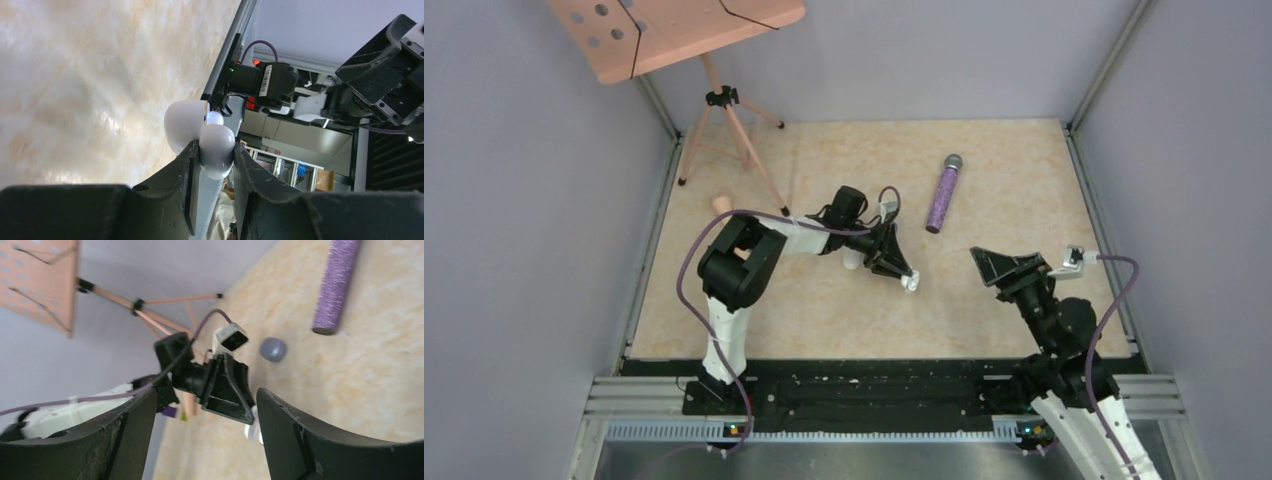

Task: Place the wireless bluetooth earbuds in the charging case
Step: Place the charging case at the center of the board.

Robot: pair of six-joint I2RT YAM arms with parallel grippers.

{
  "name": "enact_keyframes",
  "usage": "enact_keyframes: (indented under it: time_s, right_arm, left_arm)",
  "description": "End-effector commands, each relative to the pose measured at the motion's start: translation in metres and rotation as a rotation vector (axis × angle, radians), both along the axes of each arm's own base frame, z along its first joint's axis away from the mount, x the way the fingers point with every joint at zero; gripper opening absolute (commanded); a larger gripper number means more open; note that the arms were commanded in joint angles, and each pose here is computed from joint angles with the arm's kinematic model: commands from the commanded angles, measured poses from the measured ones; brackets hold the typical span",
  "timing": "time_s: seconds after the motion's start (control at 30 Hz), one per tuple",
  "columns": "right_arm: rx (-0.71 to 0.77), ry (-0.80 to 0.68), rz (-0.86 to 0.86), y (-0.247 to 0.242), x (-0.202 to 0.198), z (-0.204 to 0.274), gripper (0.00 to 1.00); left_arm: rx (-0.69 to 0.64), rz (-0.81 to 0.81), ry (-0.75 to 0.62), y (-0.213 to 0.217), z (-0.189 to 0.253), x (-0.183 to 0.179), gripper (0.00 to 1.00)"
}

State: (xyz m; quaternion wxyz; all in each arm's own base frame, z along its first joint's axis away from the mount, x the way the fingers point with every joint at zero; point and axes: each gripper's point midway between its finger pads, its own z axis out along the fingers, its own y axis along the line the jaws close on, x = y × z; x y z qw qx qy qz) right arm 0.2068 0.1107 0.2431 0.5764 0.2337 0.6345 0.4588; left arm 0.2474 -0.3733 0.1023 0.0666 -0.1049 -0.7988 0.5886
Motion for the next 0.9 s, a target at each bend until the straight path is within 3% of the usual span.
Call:
enact_keyframes:
  time_s: [0.0, 0.33, 0.53, 0.57, 0.7, 0.73, 0.77, 0.8, 0.83, 0.87]
  right_arm:
    - [-0.3, 0.234, -0.045, -0.016, 0.001, -0.059, 0.73]
    - [-0.335, 0.182, -0.015, -0.008, 0.011, -0.041, 0.73]
    - [-0.332, 0.173, -0.011, -0.007, 0.011, -0.04, 0.73]
    - [-0.332, 0.174, -0.006, -0.006, 0.011, -0.04, 0.73]
    - [-0.332, 0.175, 0.005, -0.004, 0.012, -0.041, 0.73]
    - [-0.333, 0.177, 0.007, -0.003, 0.012, -0.041, 0.73]
    - [-0.335, 0.178, 0.01, -0.003, 0.012, -0.041, 0.73]
    - [-0.343, 0.185, 0.015, -0.002, 0.012, -0.043, 0.73]
    - [-0.349, 0.195, 0.017, -0.002, 0.012, -0.045, 0.73]
    - [-0.36, 0.205, 0.022, -0.002, 0.012, -0.047, 0.73]
  left_arm:
    - [-0.047, -0.04, -0.093, -0.024, -0.006, 0.011, 0.0]
    - [0.045, -0.066, -0.069, -0.024, -0.062, 0.008, 0.0]
    - [0.121, -0.085, -0.062, -0.014, -0.072, 0.001, 0.0]
    - [0.122, -0.086, -0.062, -0.014, -0.07, 0.0, 0.04]
    - [0.157, -0.077, -0.103, -0.011, -0.058, 0.004, 0.35]
    - [0.169, -0.076, -0.111, -0.009, -0.053, 0.003, 0.54]
    - [0.174, -0.076, -0.125, -0.009, -0.048, 0.003, 0.66]
    - [0.176, -0.077, -0.141, -0.008, -0.042, 0.003, 0.91]
    - [0.183, -0.075, -0.156, -0.007, -0.037, 0.003, 0.98]
    - [0.191, -0.075, -0.174, -0.006, -0.032, 0.003, 0.99]
